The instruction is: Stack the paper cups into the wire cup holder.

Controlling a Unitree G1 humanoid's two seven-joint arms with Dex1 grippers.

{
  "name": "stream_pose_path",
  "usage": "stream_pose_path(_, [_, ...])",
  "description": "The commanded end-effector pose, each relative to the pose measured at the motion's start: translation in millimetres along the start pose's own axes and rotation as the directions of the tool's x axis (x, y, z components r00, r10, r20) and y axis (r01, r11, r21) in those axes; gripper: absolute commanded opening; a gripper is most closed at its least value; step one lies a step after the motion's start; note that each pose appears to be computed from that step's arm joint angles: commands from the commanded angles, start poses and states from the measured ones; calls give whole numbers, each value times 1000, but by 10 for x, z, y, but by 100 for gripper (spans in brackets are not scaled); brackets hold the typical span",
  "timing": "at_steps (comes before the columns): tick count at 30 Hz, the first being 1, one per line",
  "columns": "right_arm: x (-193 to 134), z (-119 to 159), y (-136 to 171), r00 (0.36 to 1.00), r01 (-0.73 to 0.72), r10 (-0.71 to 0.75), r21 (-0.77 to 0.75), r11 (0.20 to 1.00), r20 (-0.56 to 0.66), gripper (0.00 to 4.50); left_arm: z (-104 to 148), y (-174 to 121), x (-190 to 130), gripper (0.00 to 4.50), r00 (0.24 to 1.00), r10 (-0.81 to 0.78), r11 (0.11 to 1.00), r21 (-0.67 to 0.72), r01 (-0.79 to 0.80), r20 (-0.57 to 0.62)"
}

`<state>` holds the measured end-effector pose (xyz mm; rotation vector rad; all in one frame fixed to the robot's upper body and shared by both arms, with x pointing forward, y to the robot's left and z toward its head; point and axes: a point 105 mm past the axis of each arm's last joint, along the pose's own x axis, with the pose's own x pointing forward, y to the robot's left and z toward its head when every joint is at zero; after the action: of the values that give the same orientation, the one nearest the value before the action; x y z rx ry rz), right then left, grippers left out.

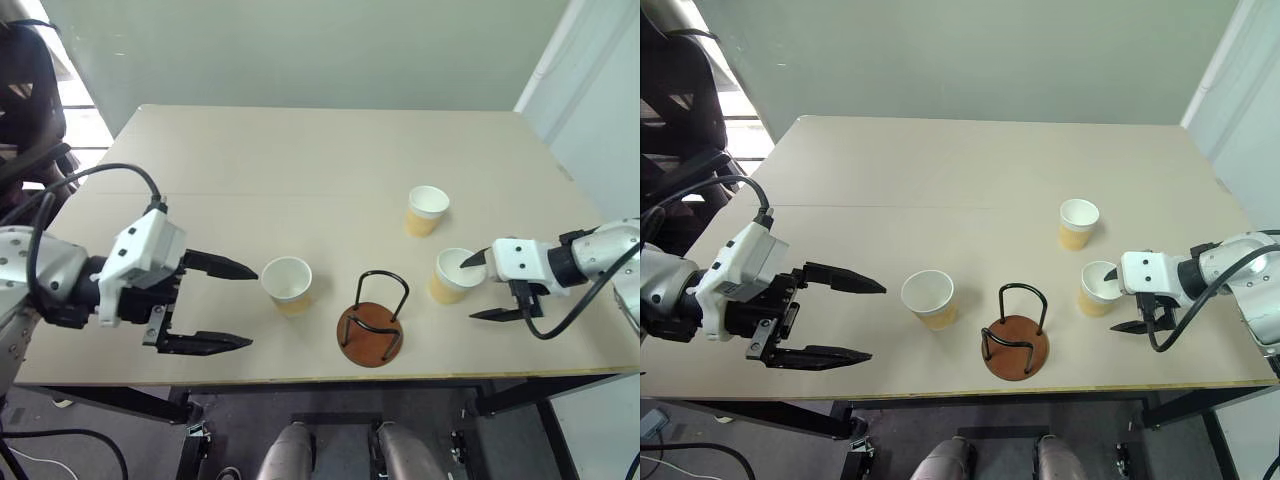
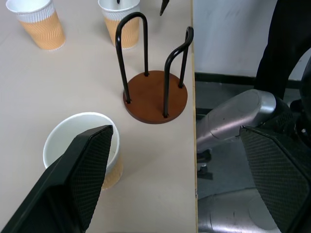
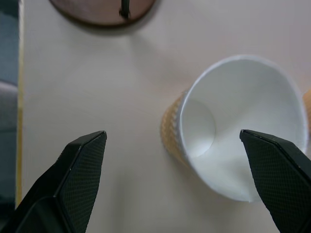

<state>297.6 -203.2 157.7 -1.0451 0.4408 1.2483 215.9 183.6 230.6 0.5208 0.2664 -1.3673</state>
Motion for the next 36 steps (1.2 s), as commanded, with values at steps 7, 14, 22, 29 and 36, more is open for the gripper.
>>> stream_pose_path(7, [37, 28, -66, 1000, 1, -1, -65, 998, -9, 211, 86, -14, -78, 450, 999, 46, 997, 57, -45, -12])
stream_pose_path(14, [33, 49, -84, 1000, -3, 3, -85, 996, -7, 2, 83, -5, -88, 450, 998, 60, 997, 58, -59, -13])
stream_pose_path(22, [-413, 511, -264, 987, 49, -23, -162, 986, 158, 2, 53, 35, -126, 450, 996, 81, 995, 57, -80, -24])
stream_pose_path(29, [-898, 1296, -264, 907, 88, 41, -282, 955, 419, 2, -23, 68, -156, 450, 994, 95, 995, 42, -93, -51])
stream_pose_path(36, [-676, 1618, 40, 846, -50, 217, -333, 942, 486, 2, -41, 84, -126, 450, 995, 89, 995, 44, -87, -49])
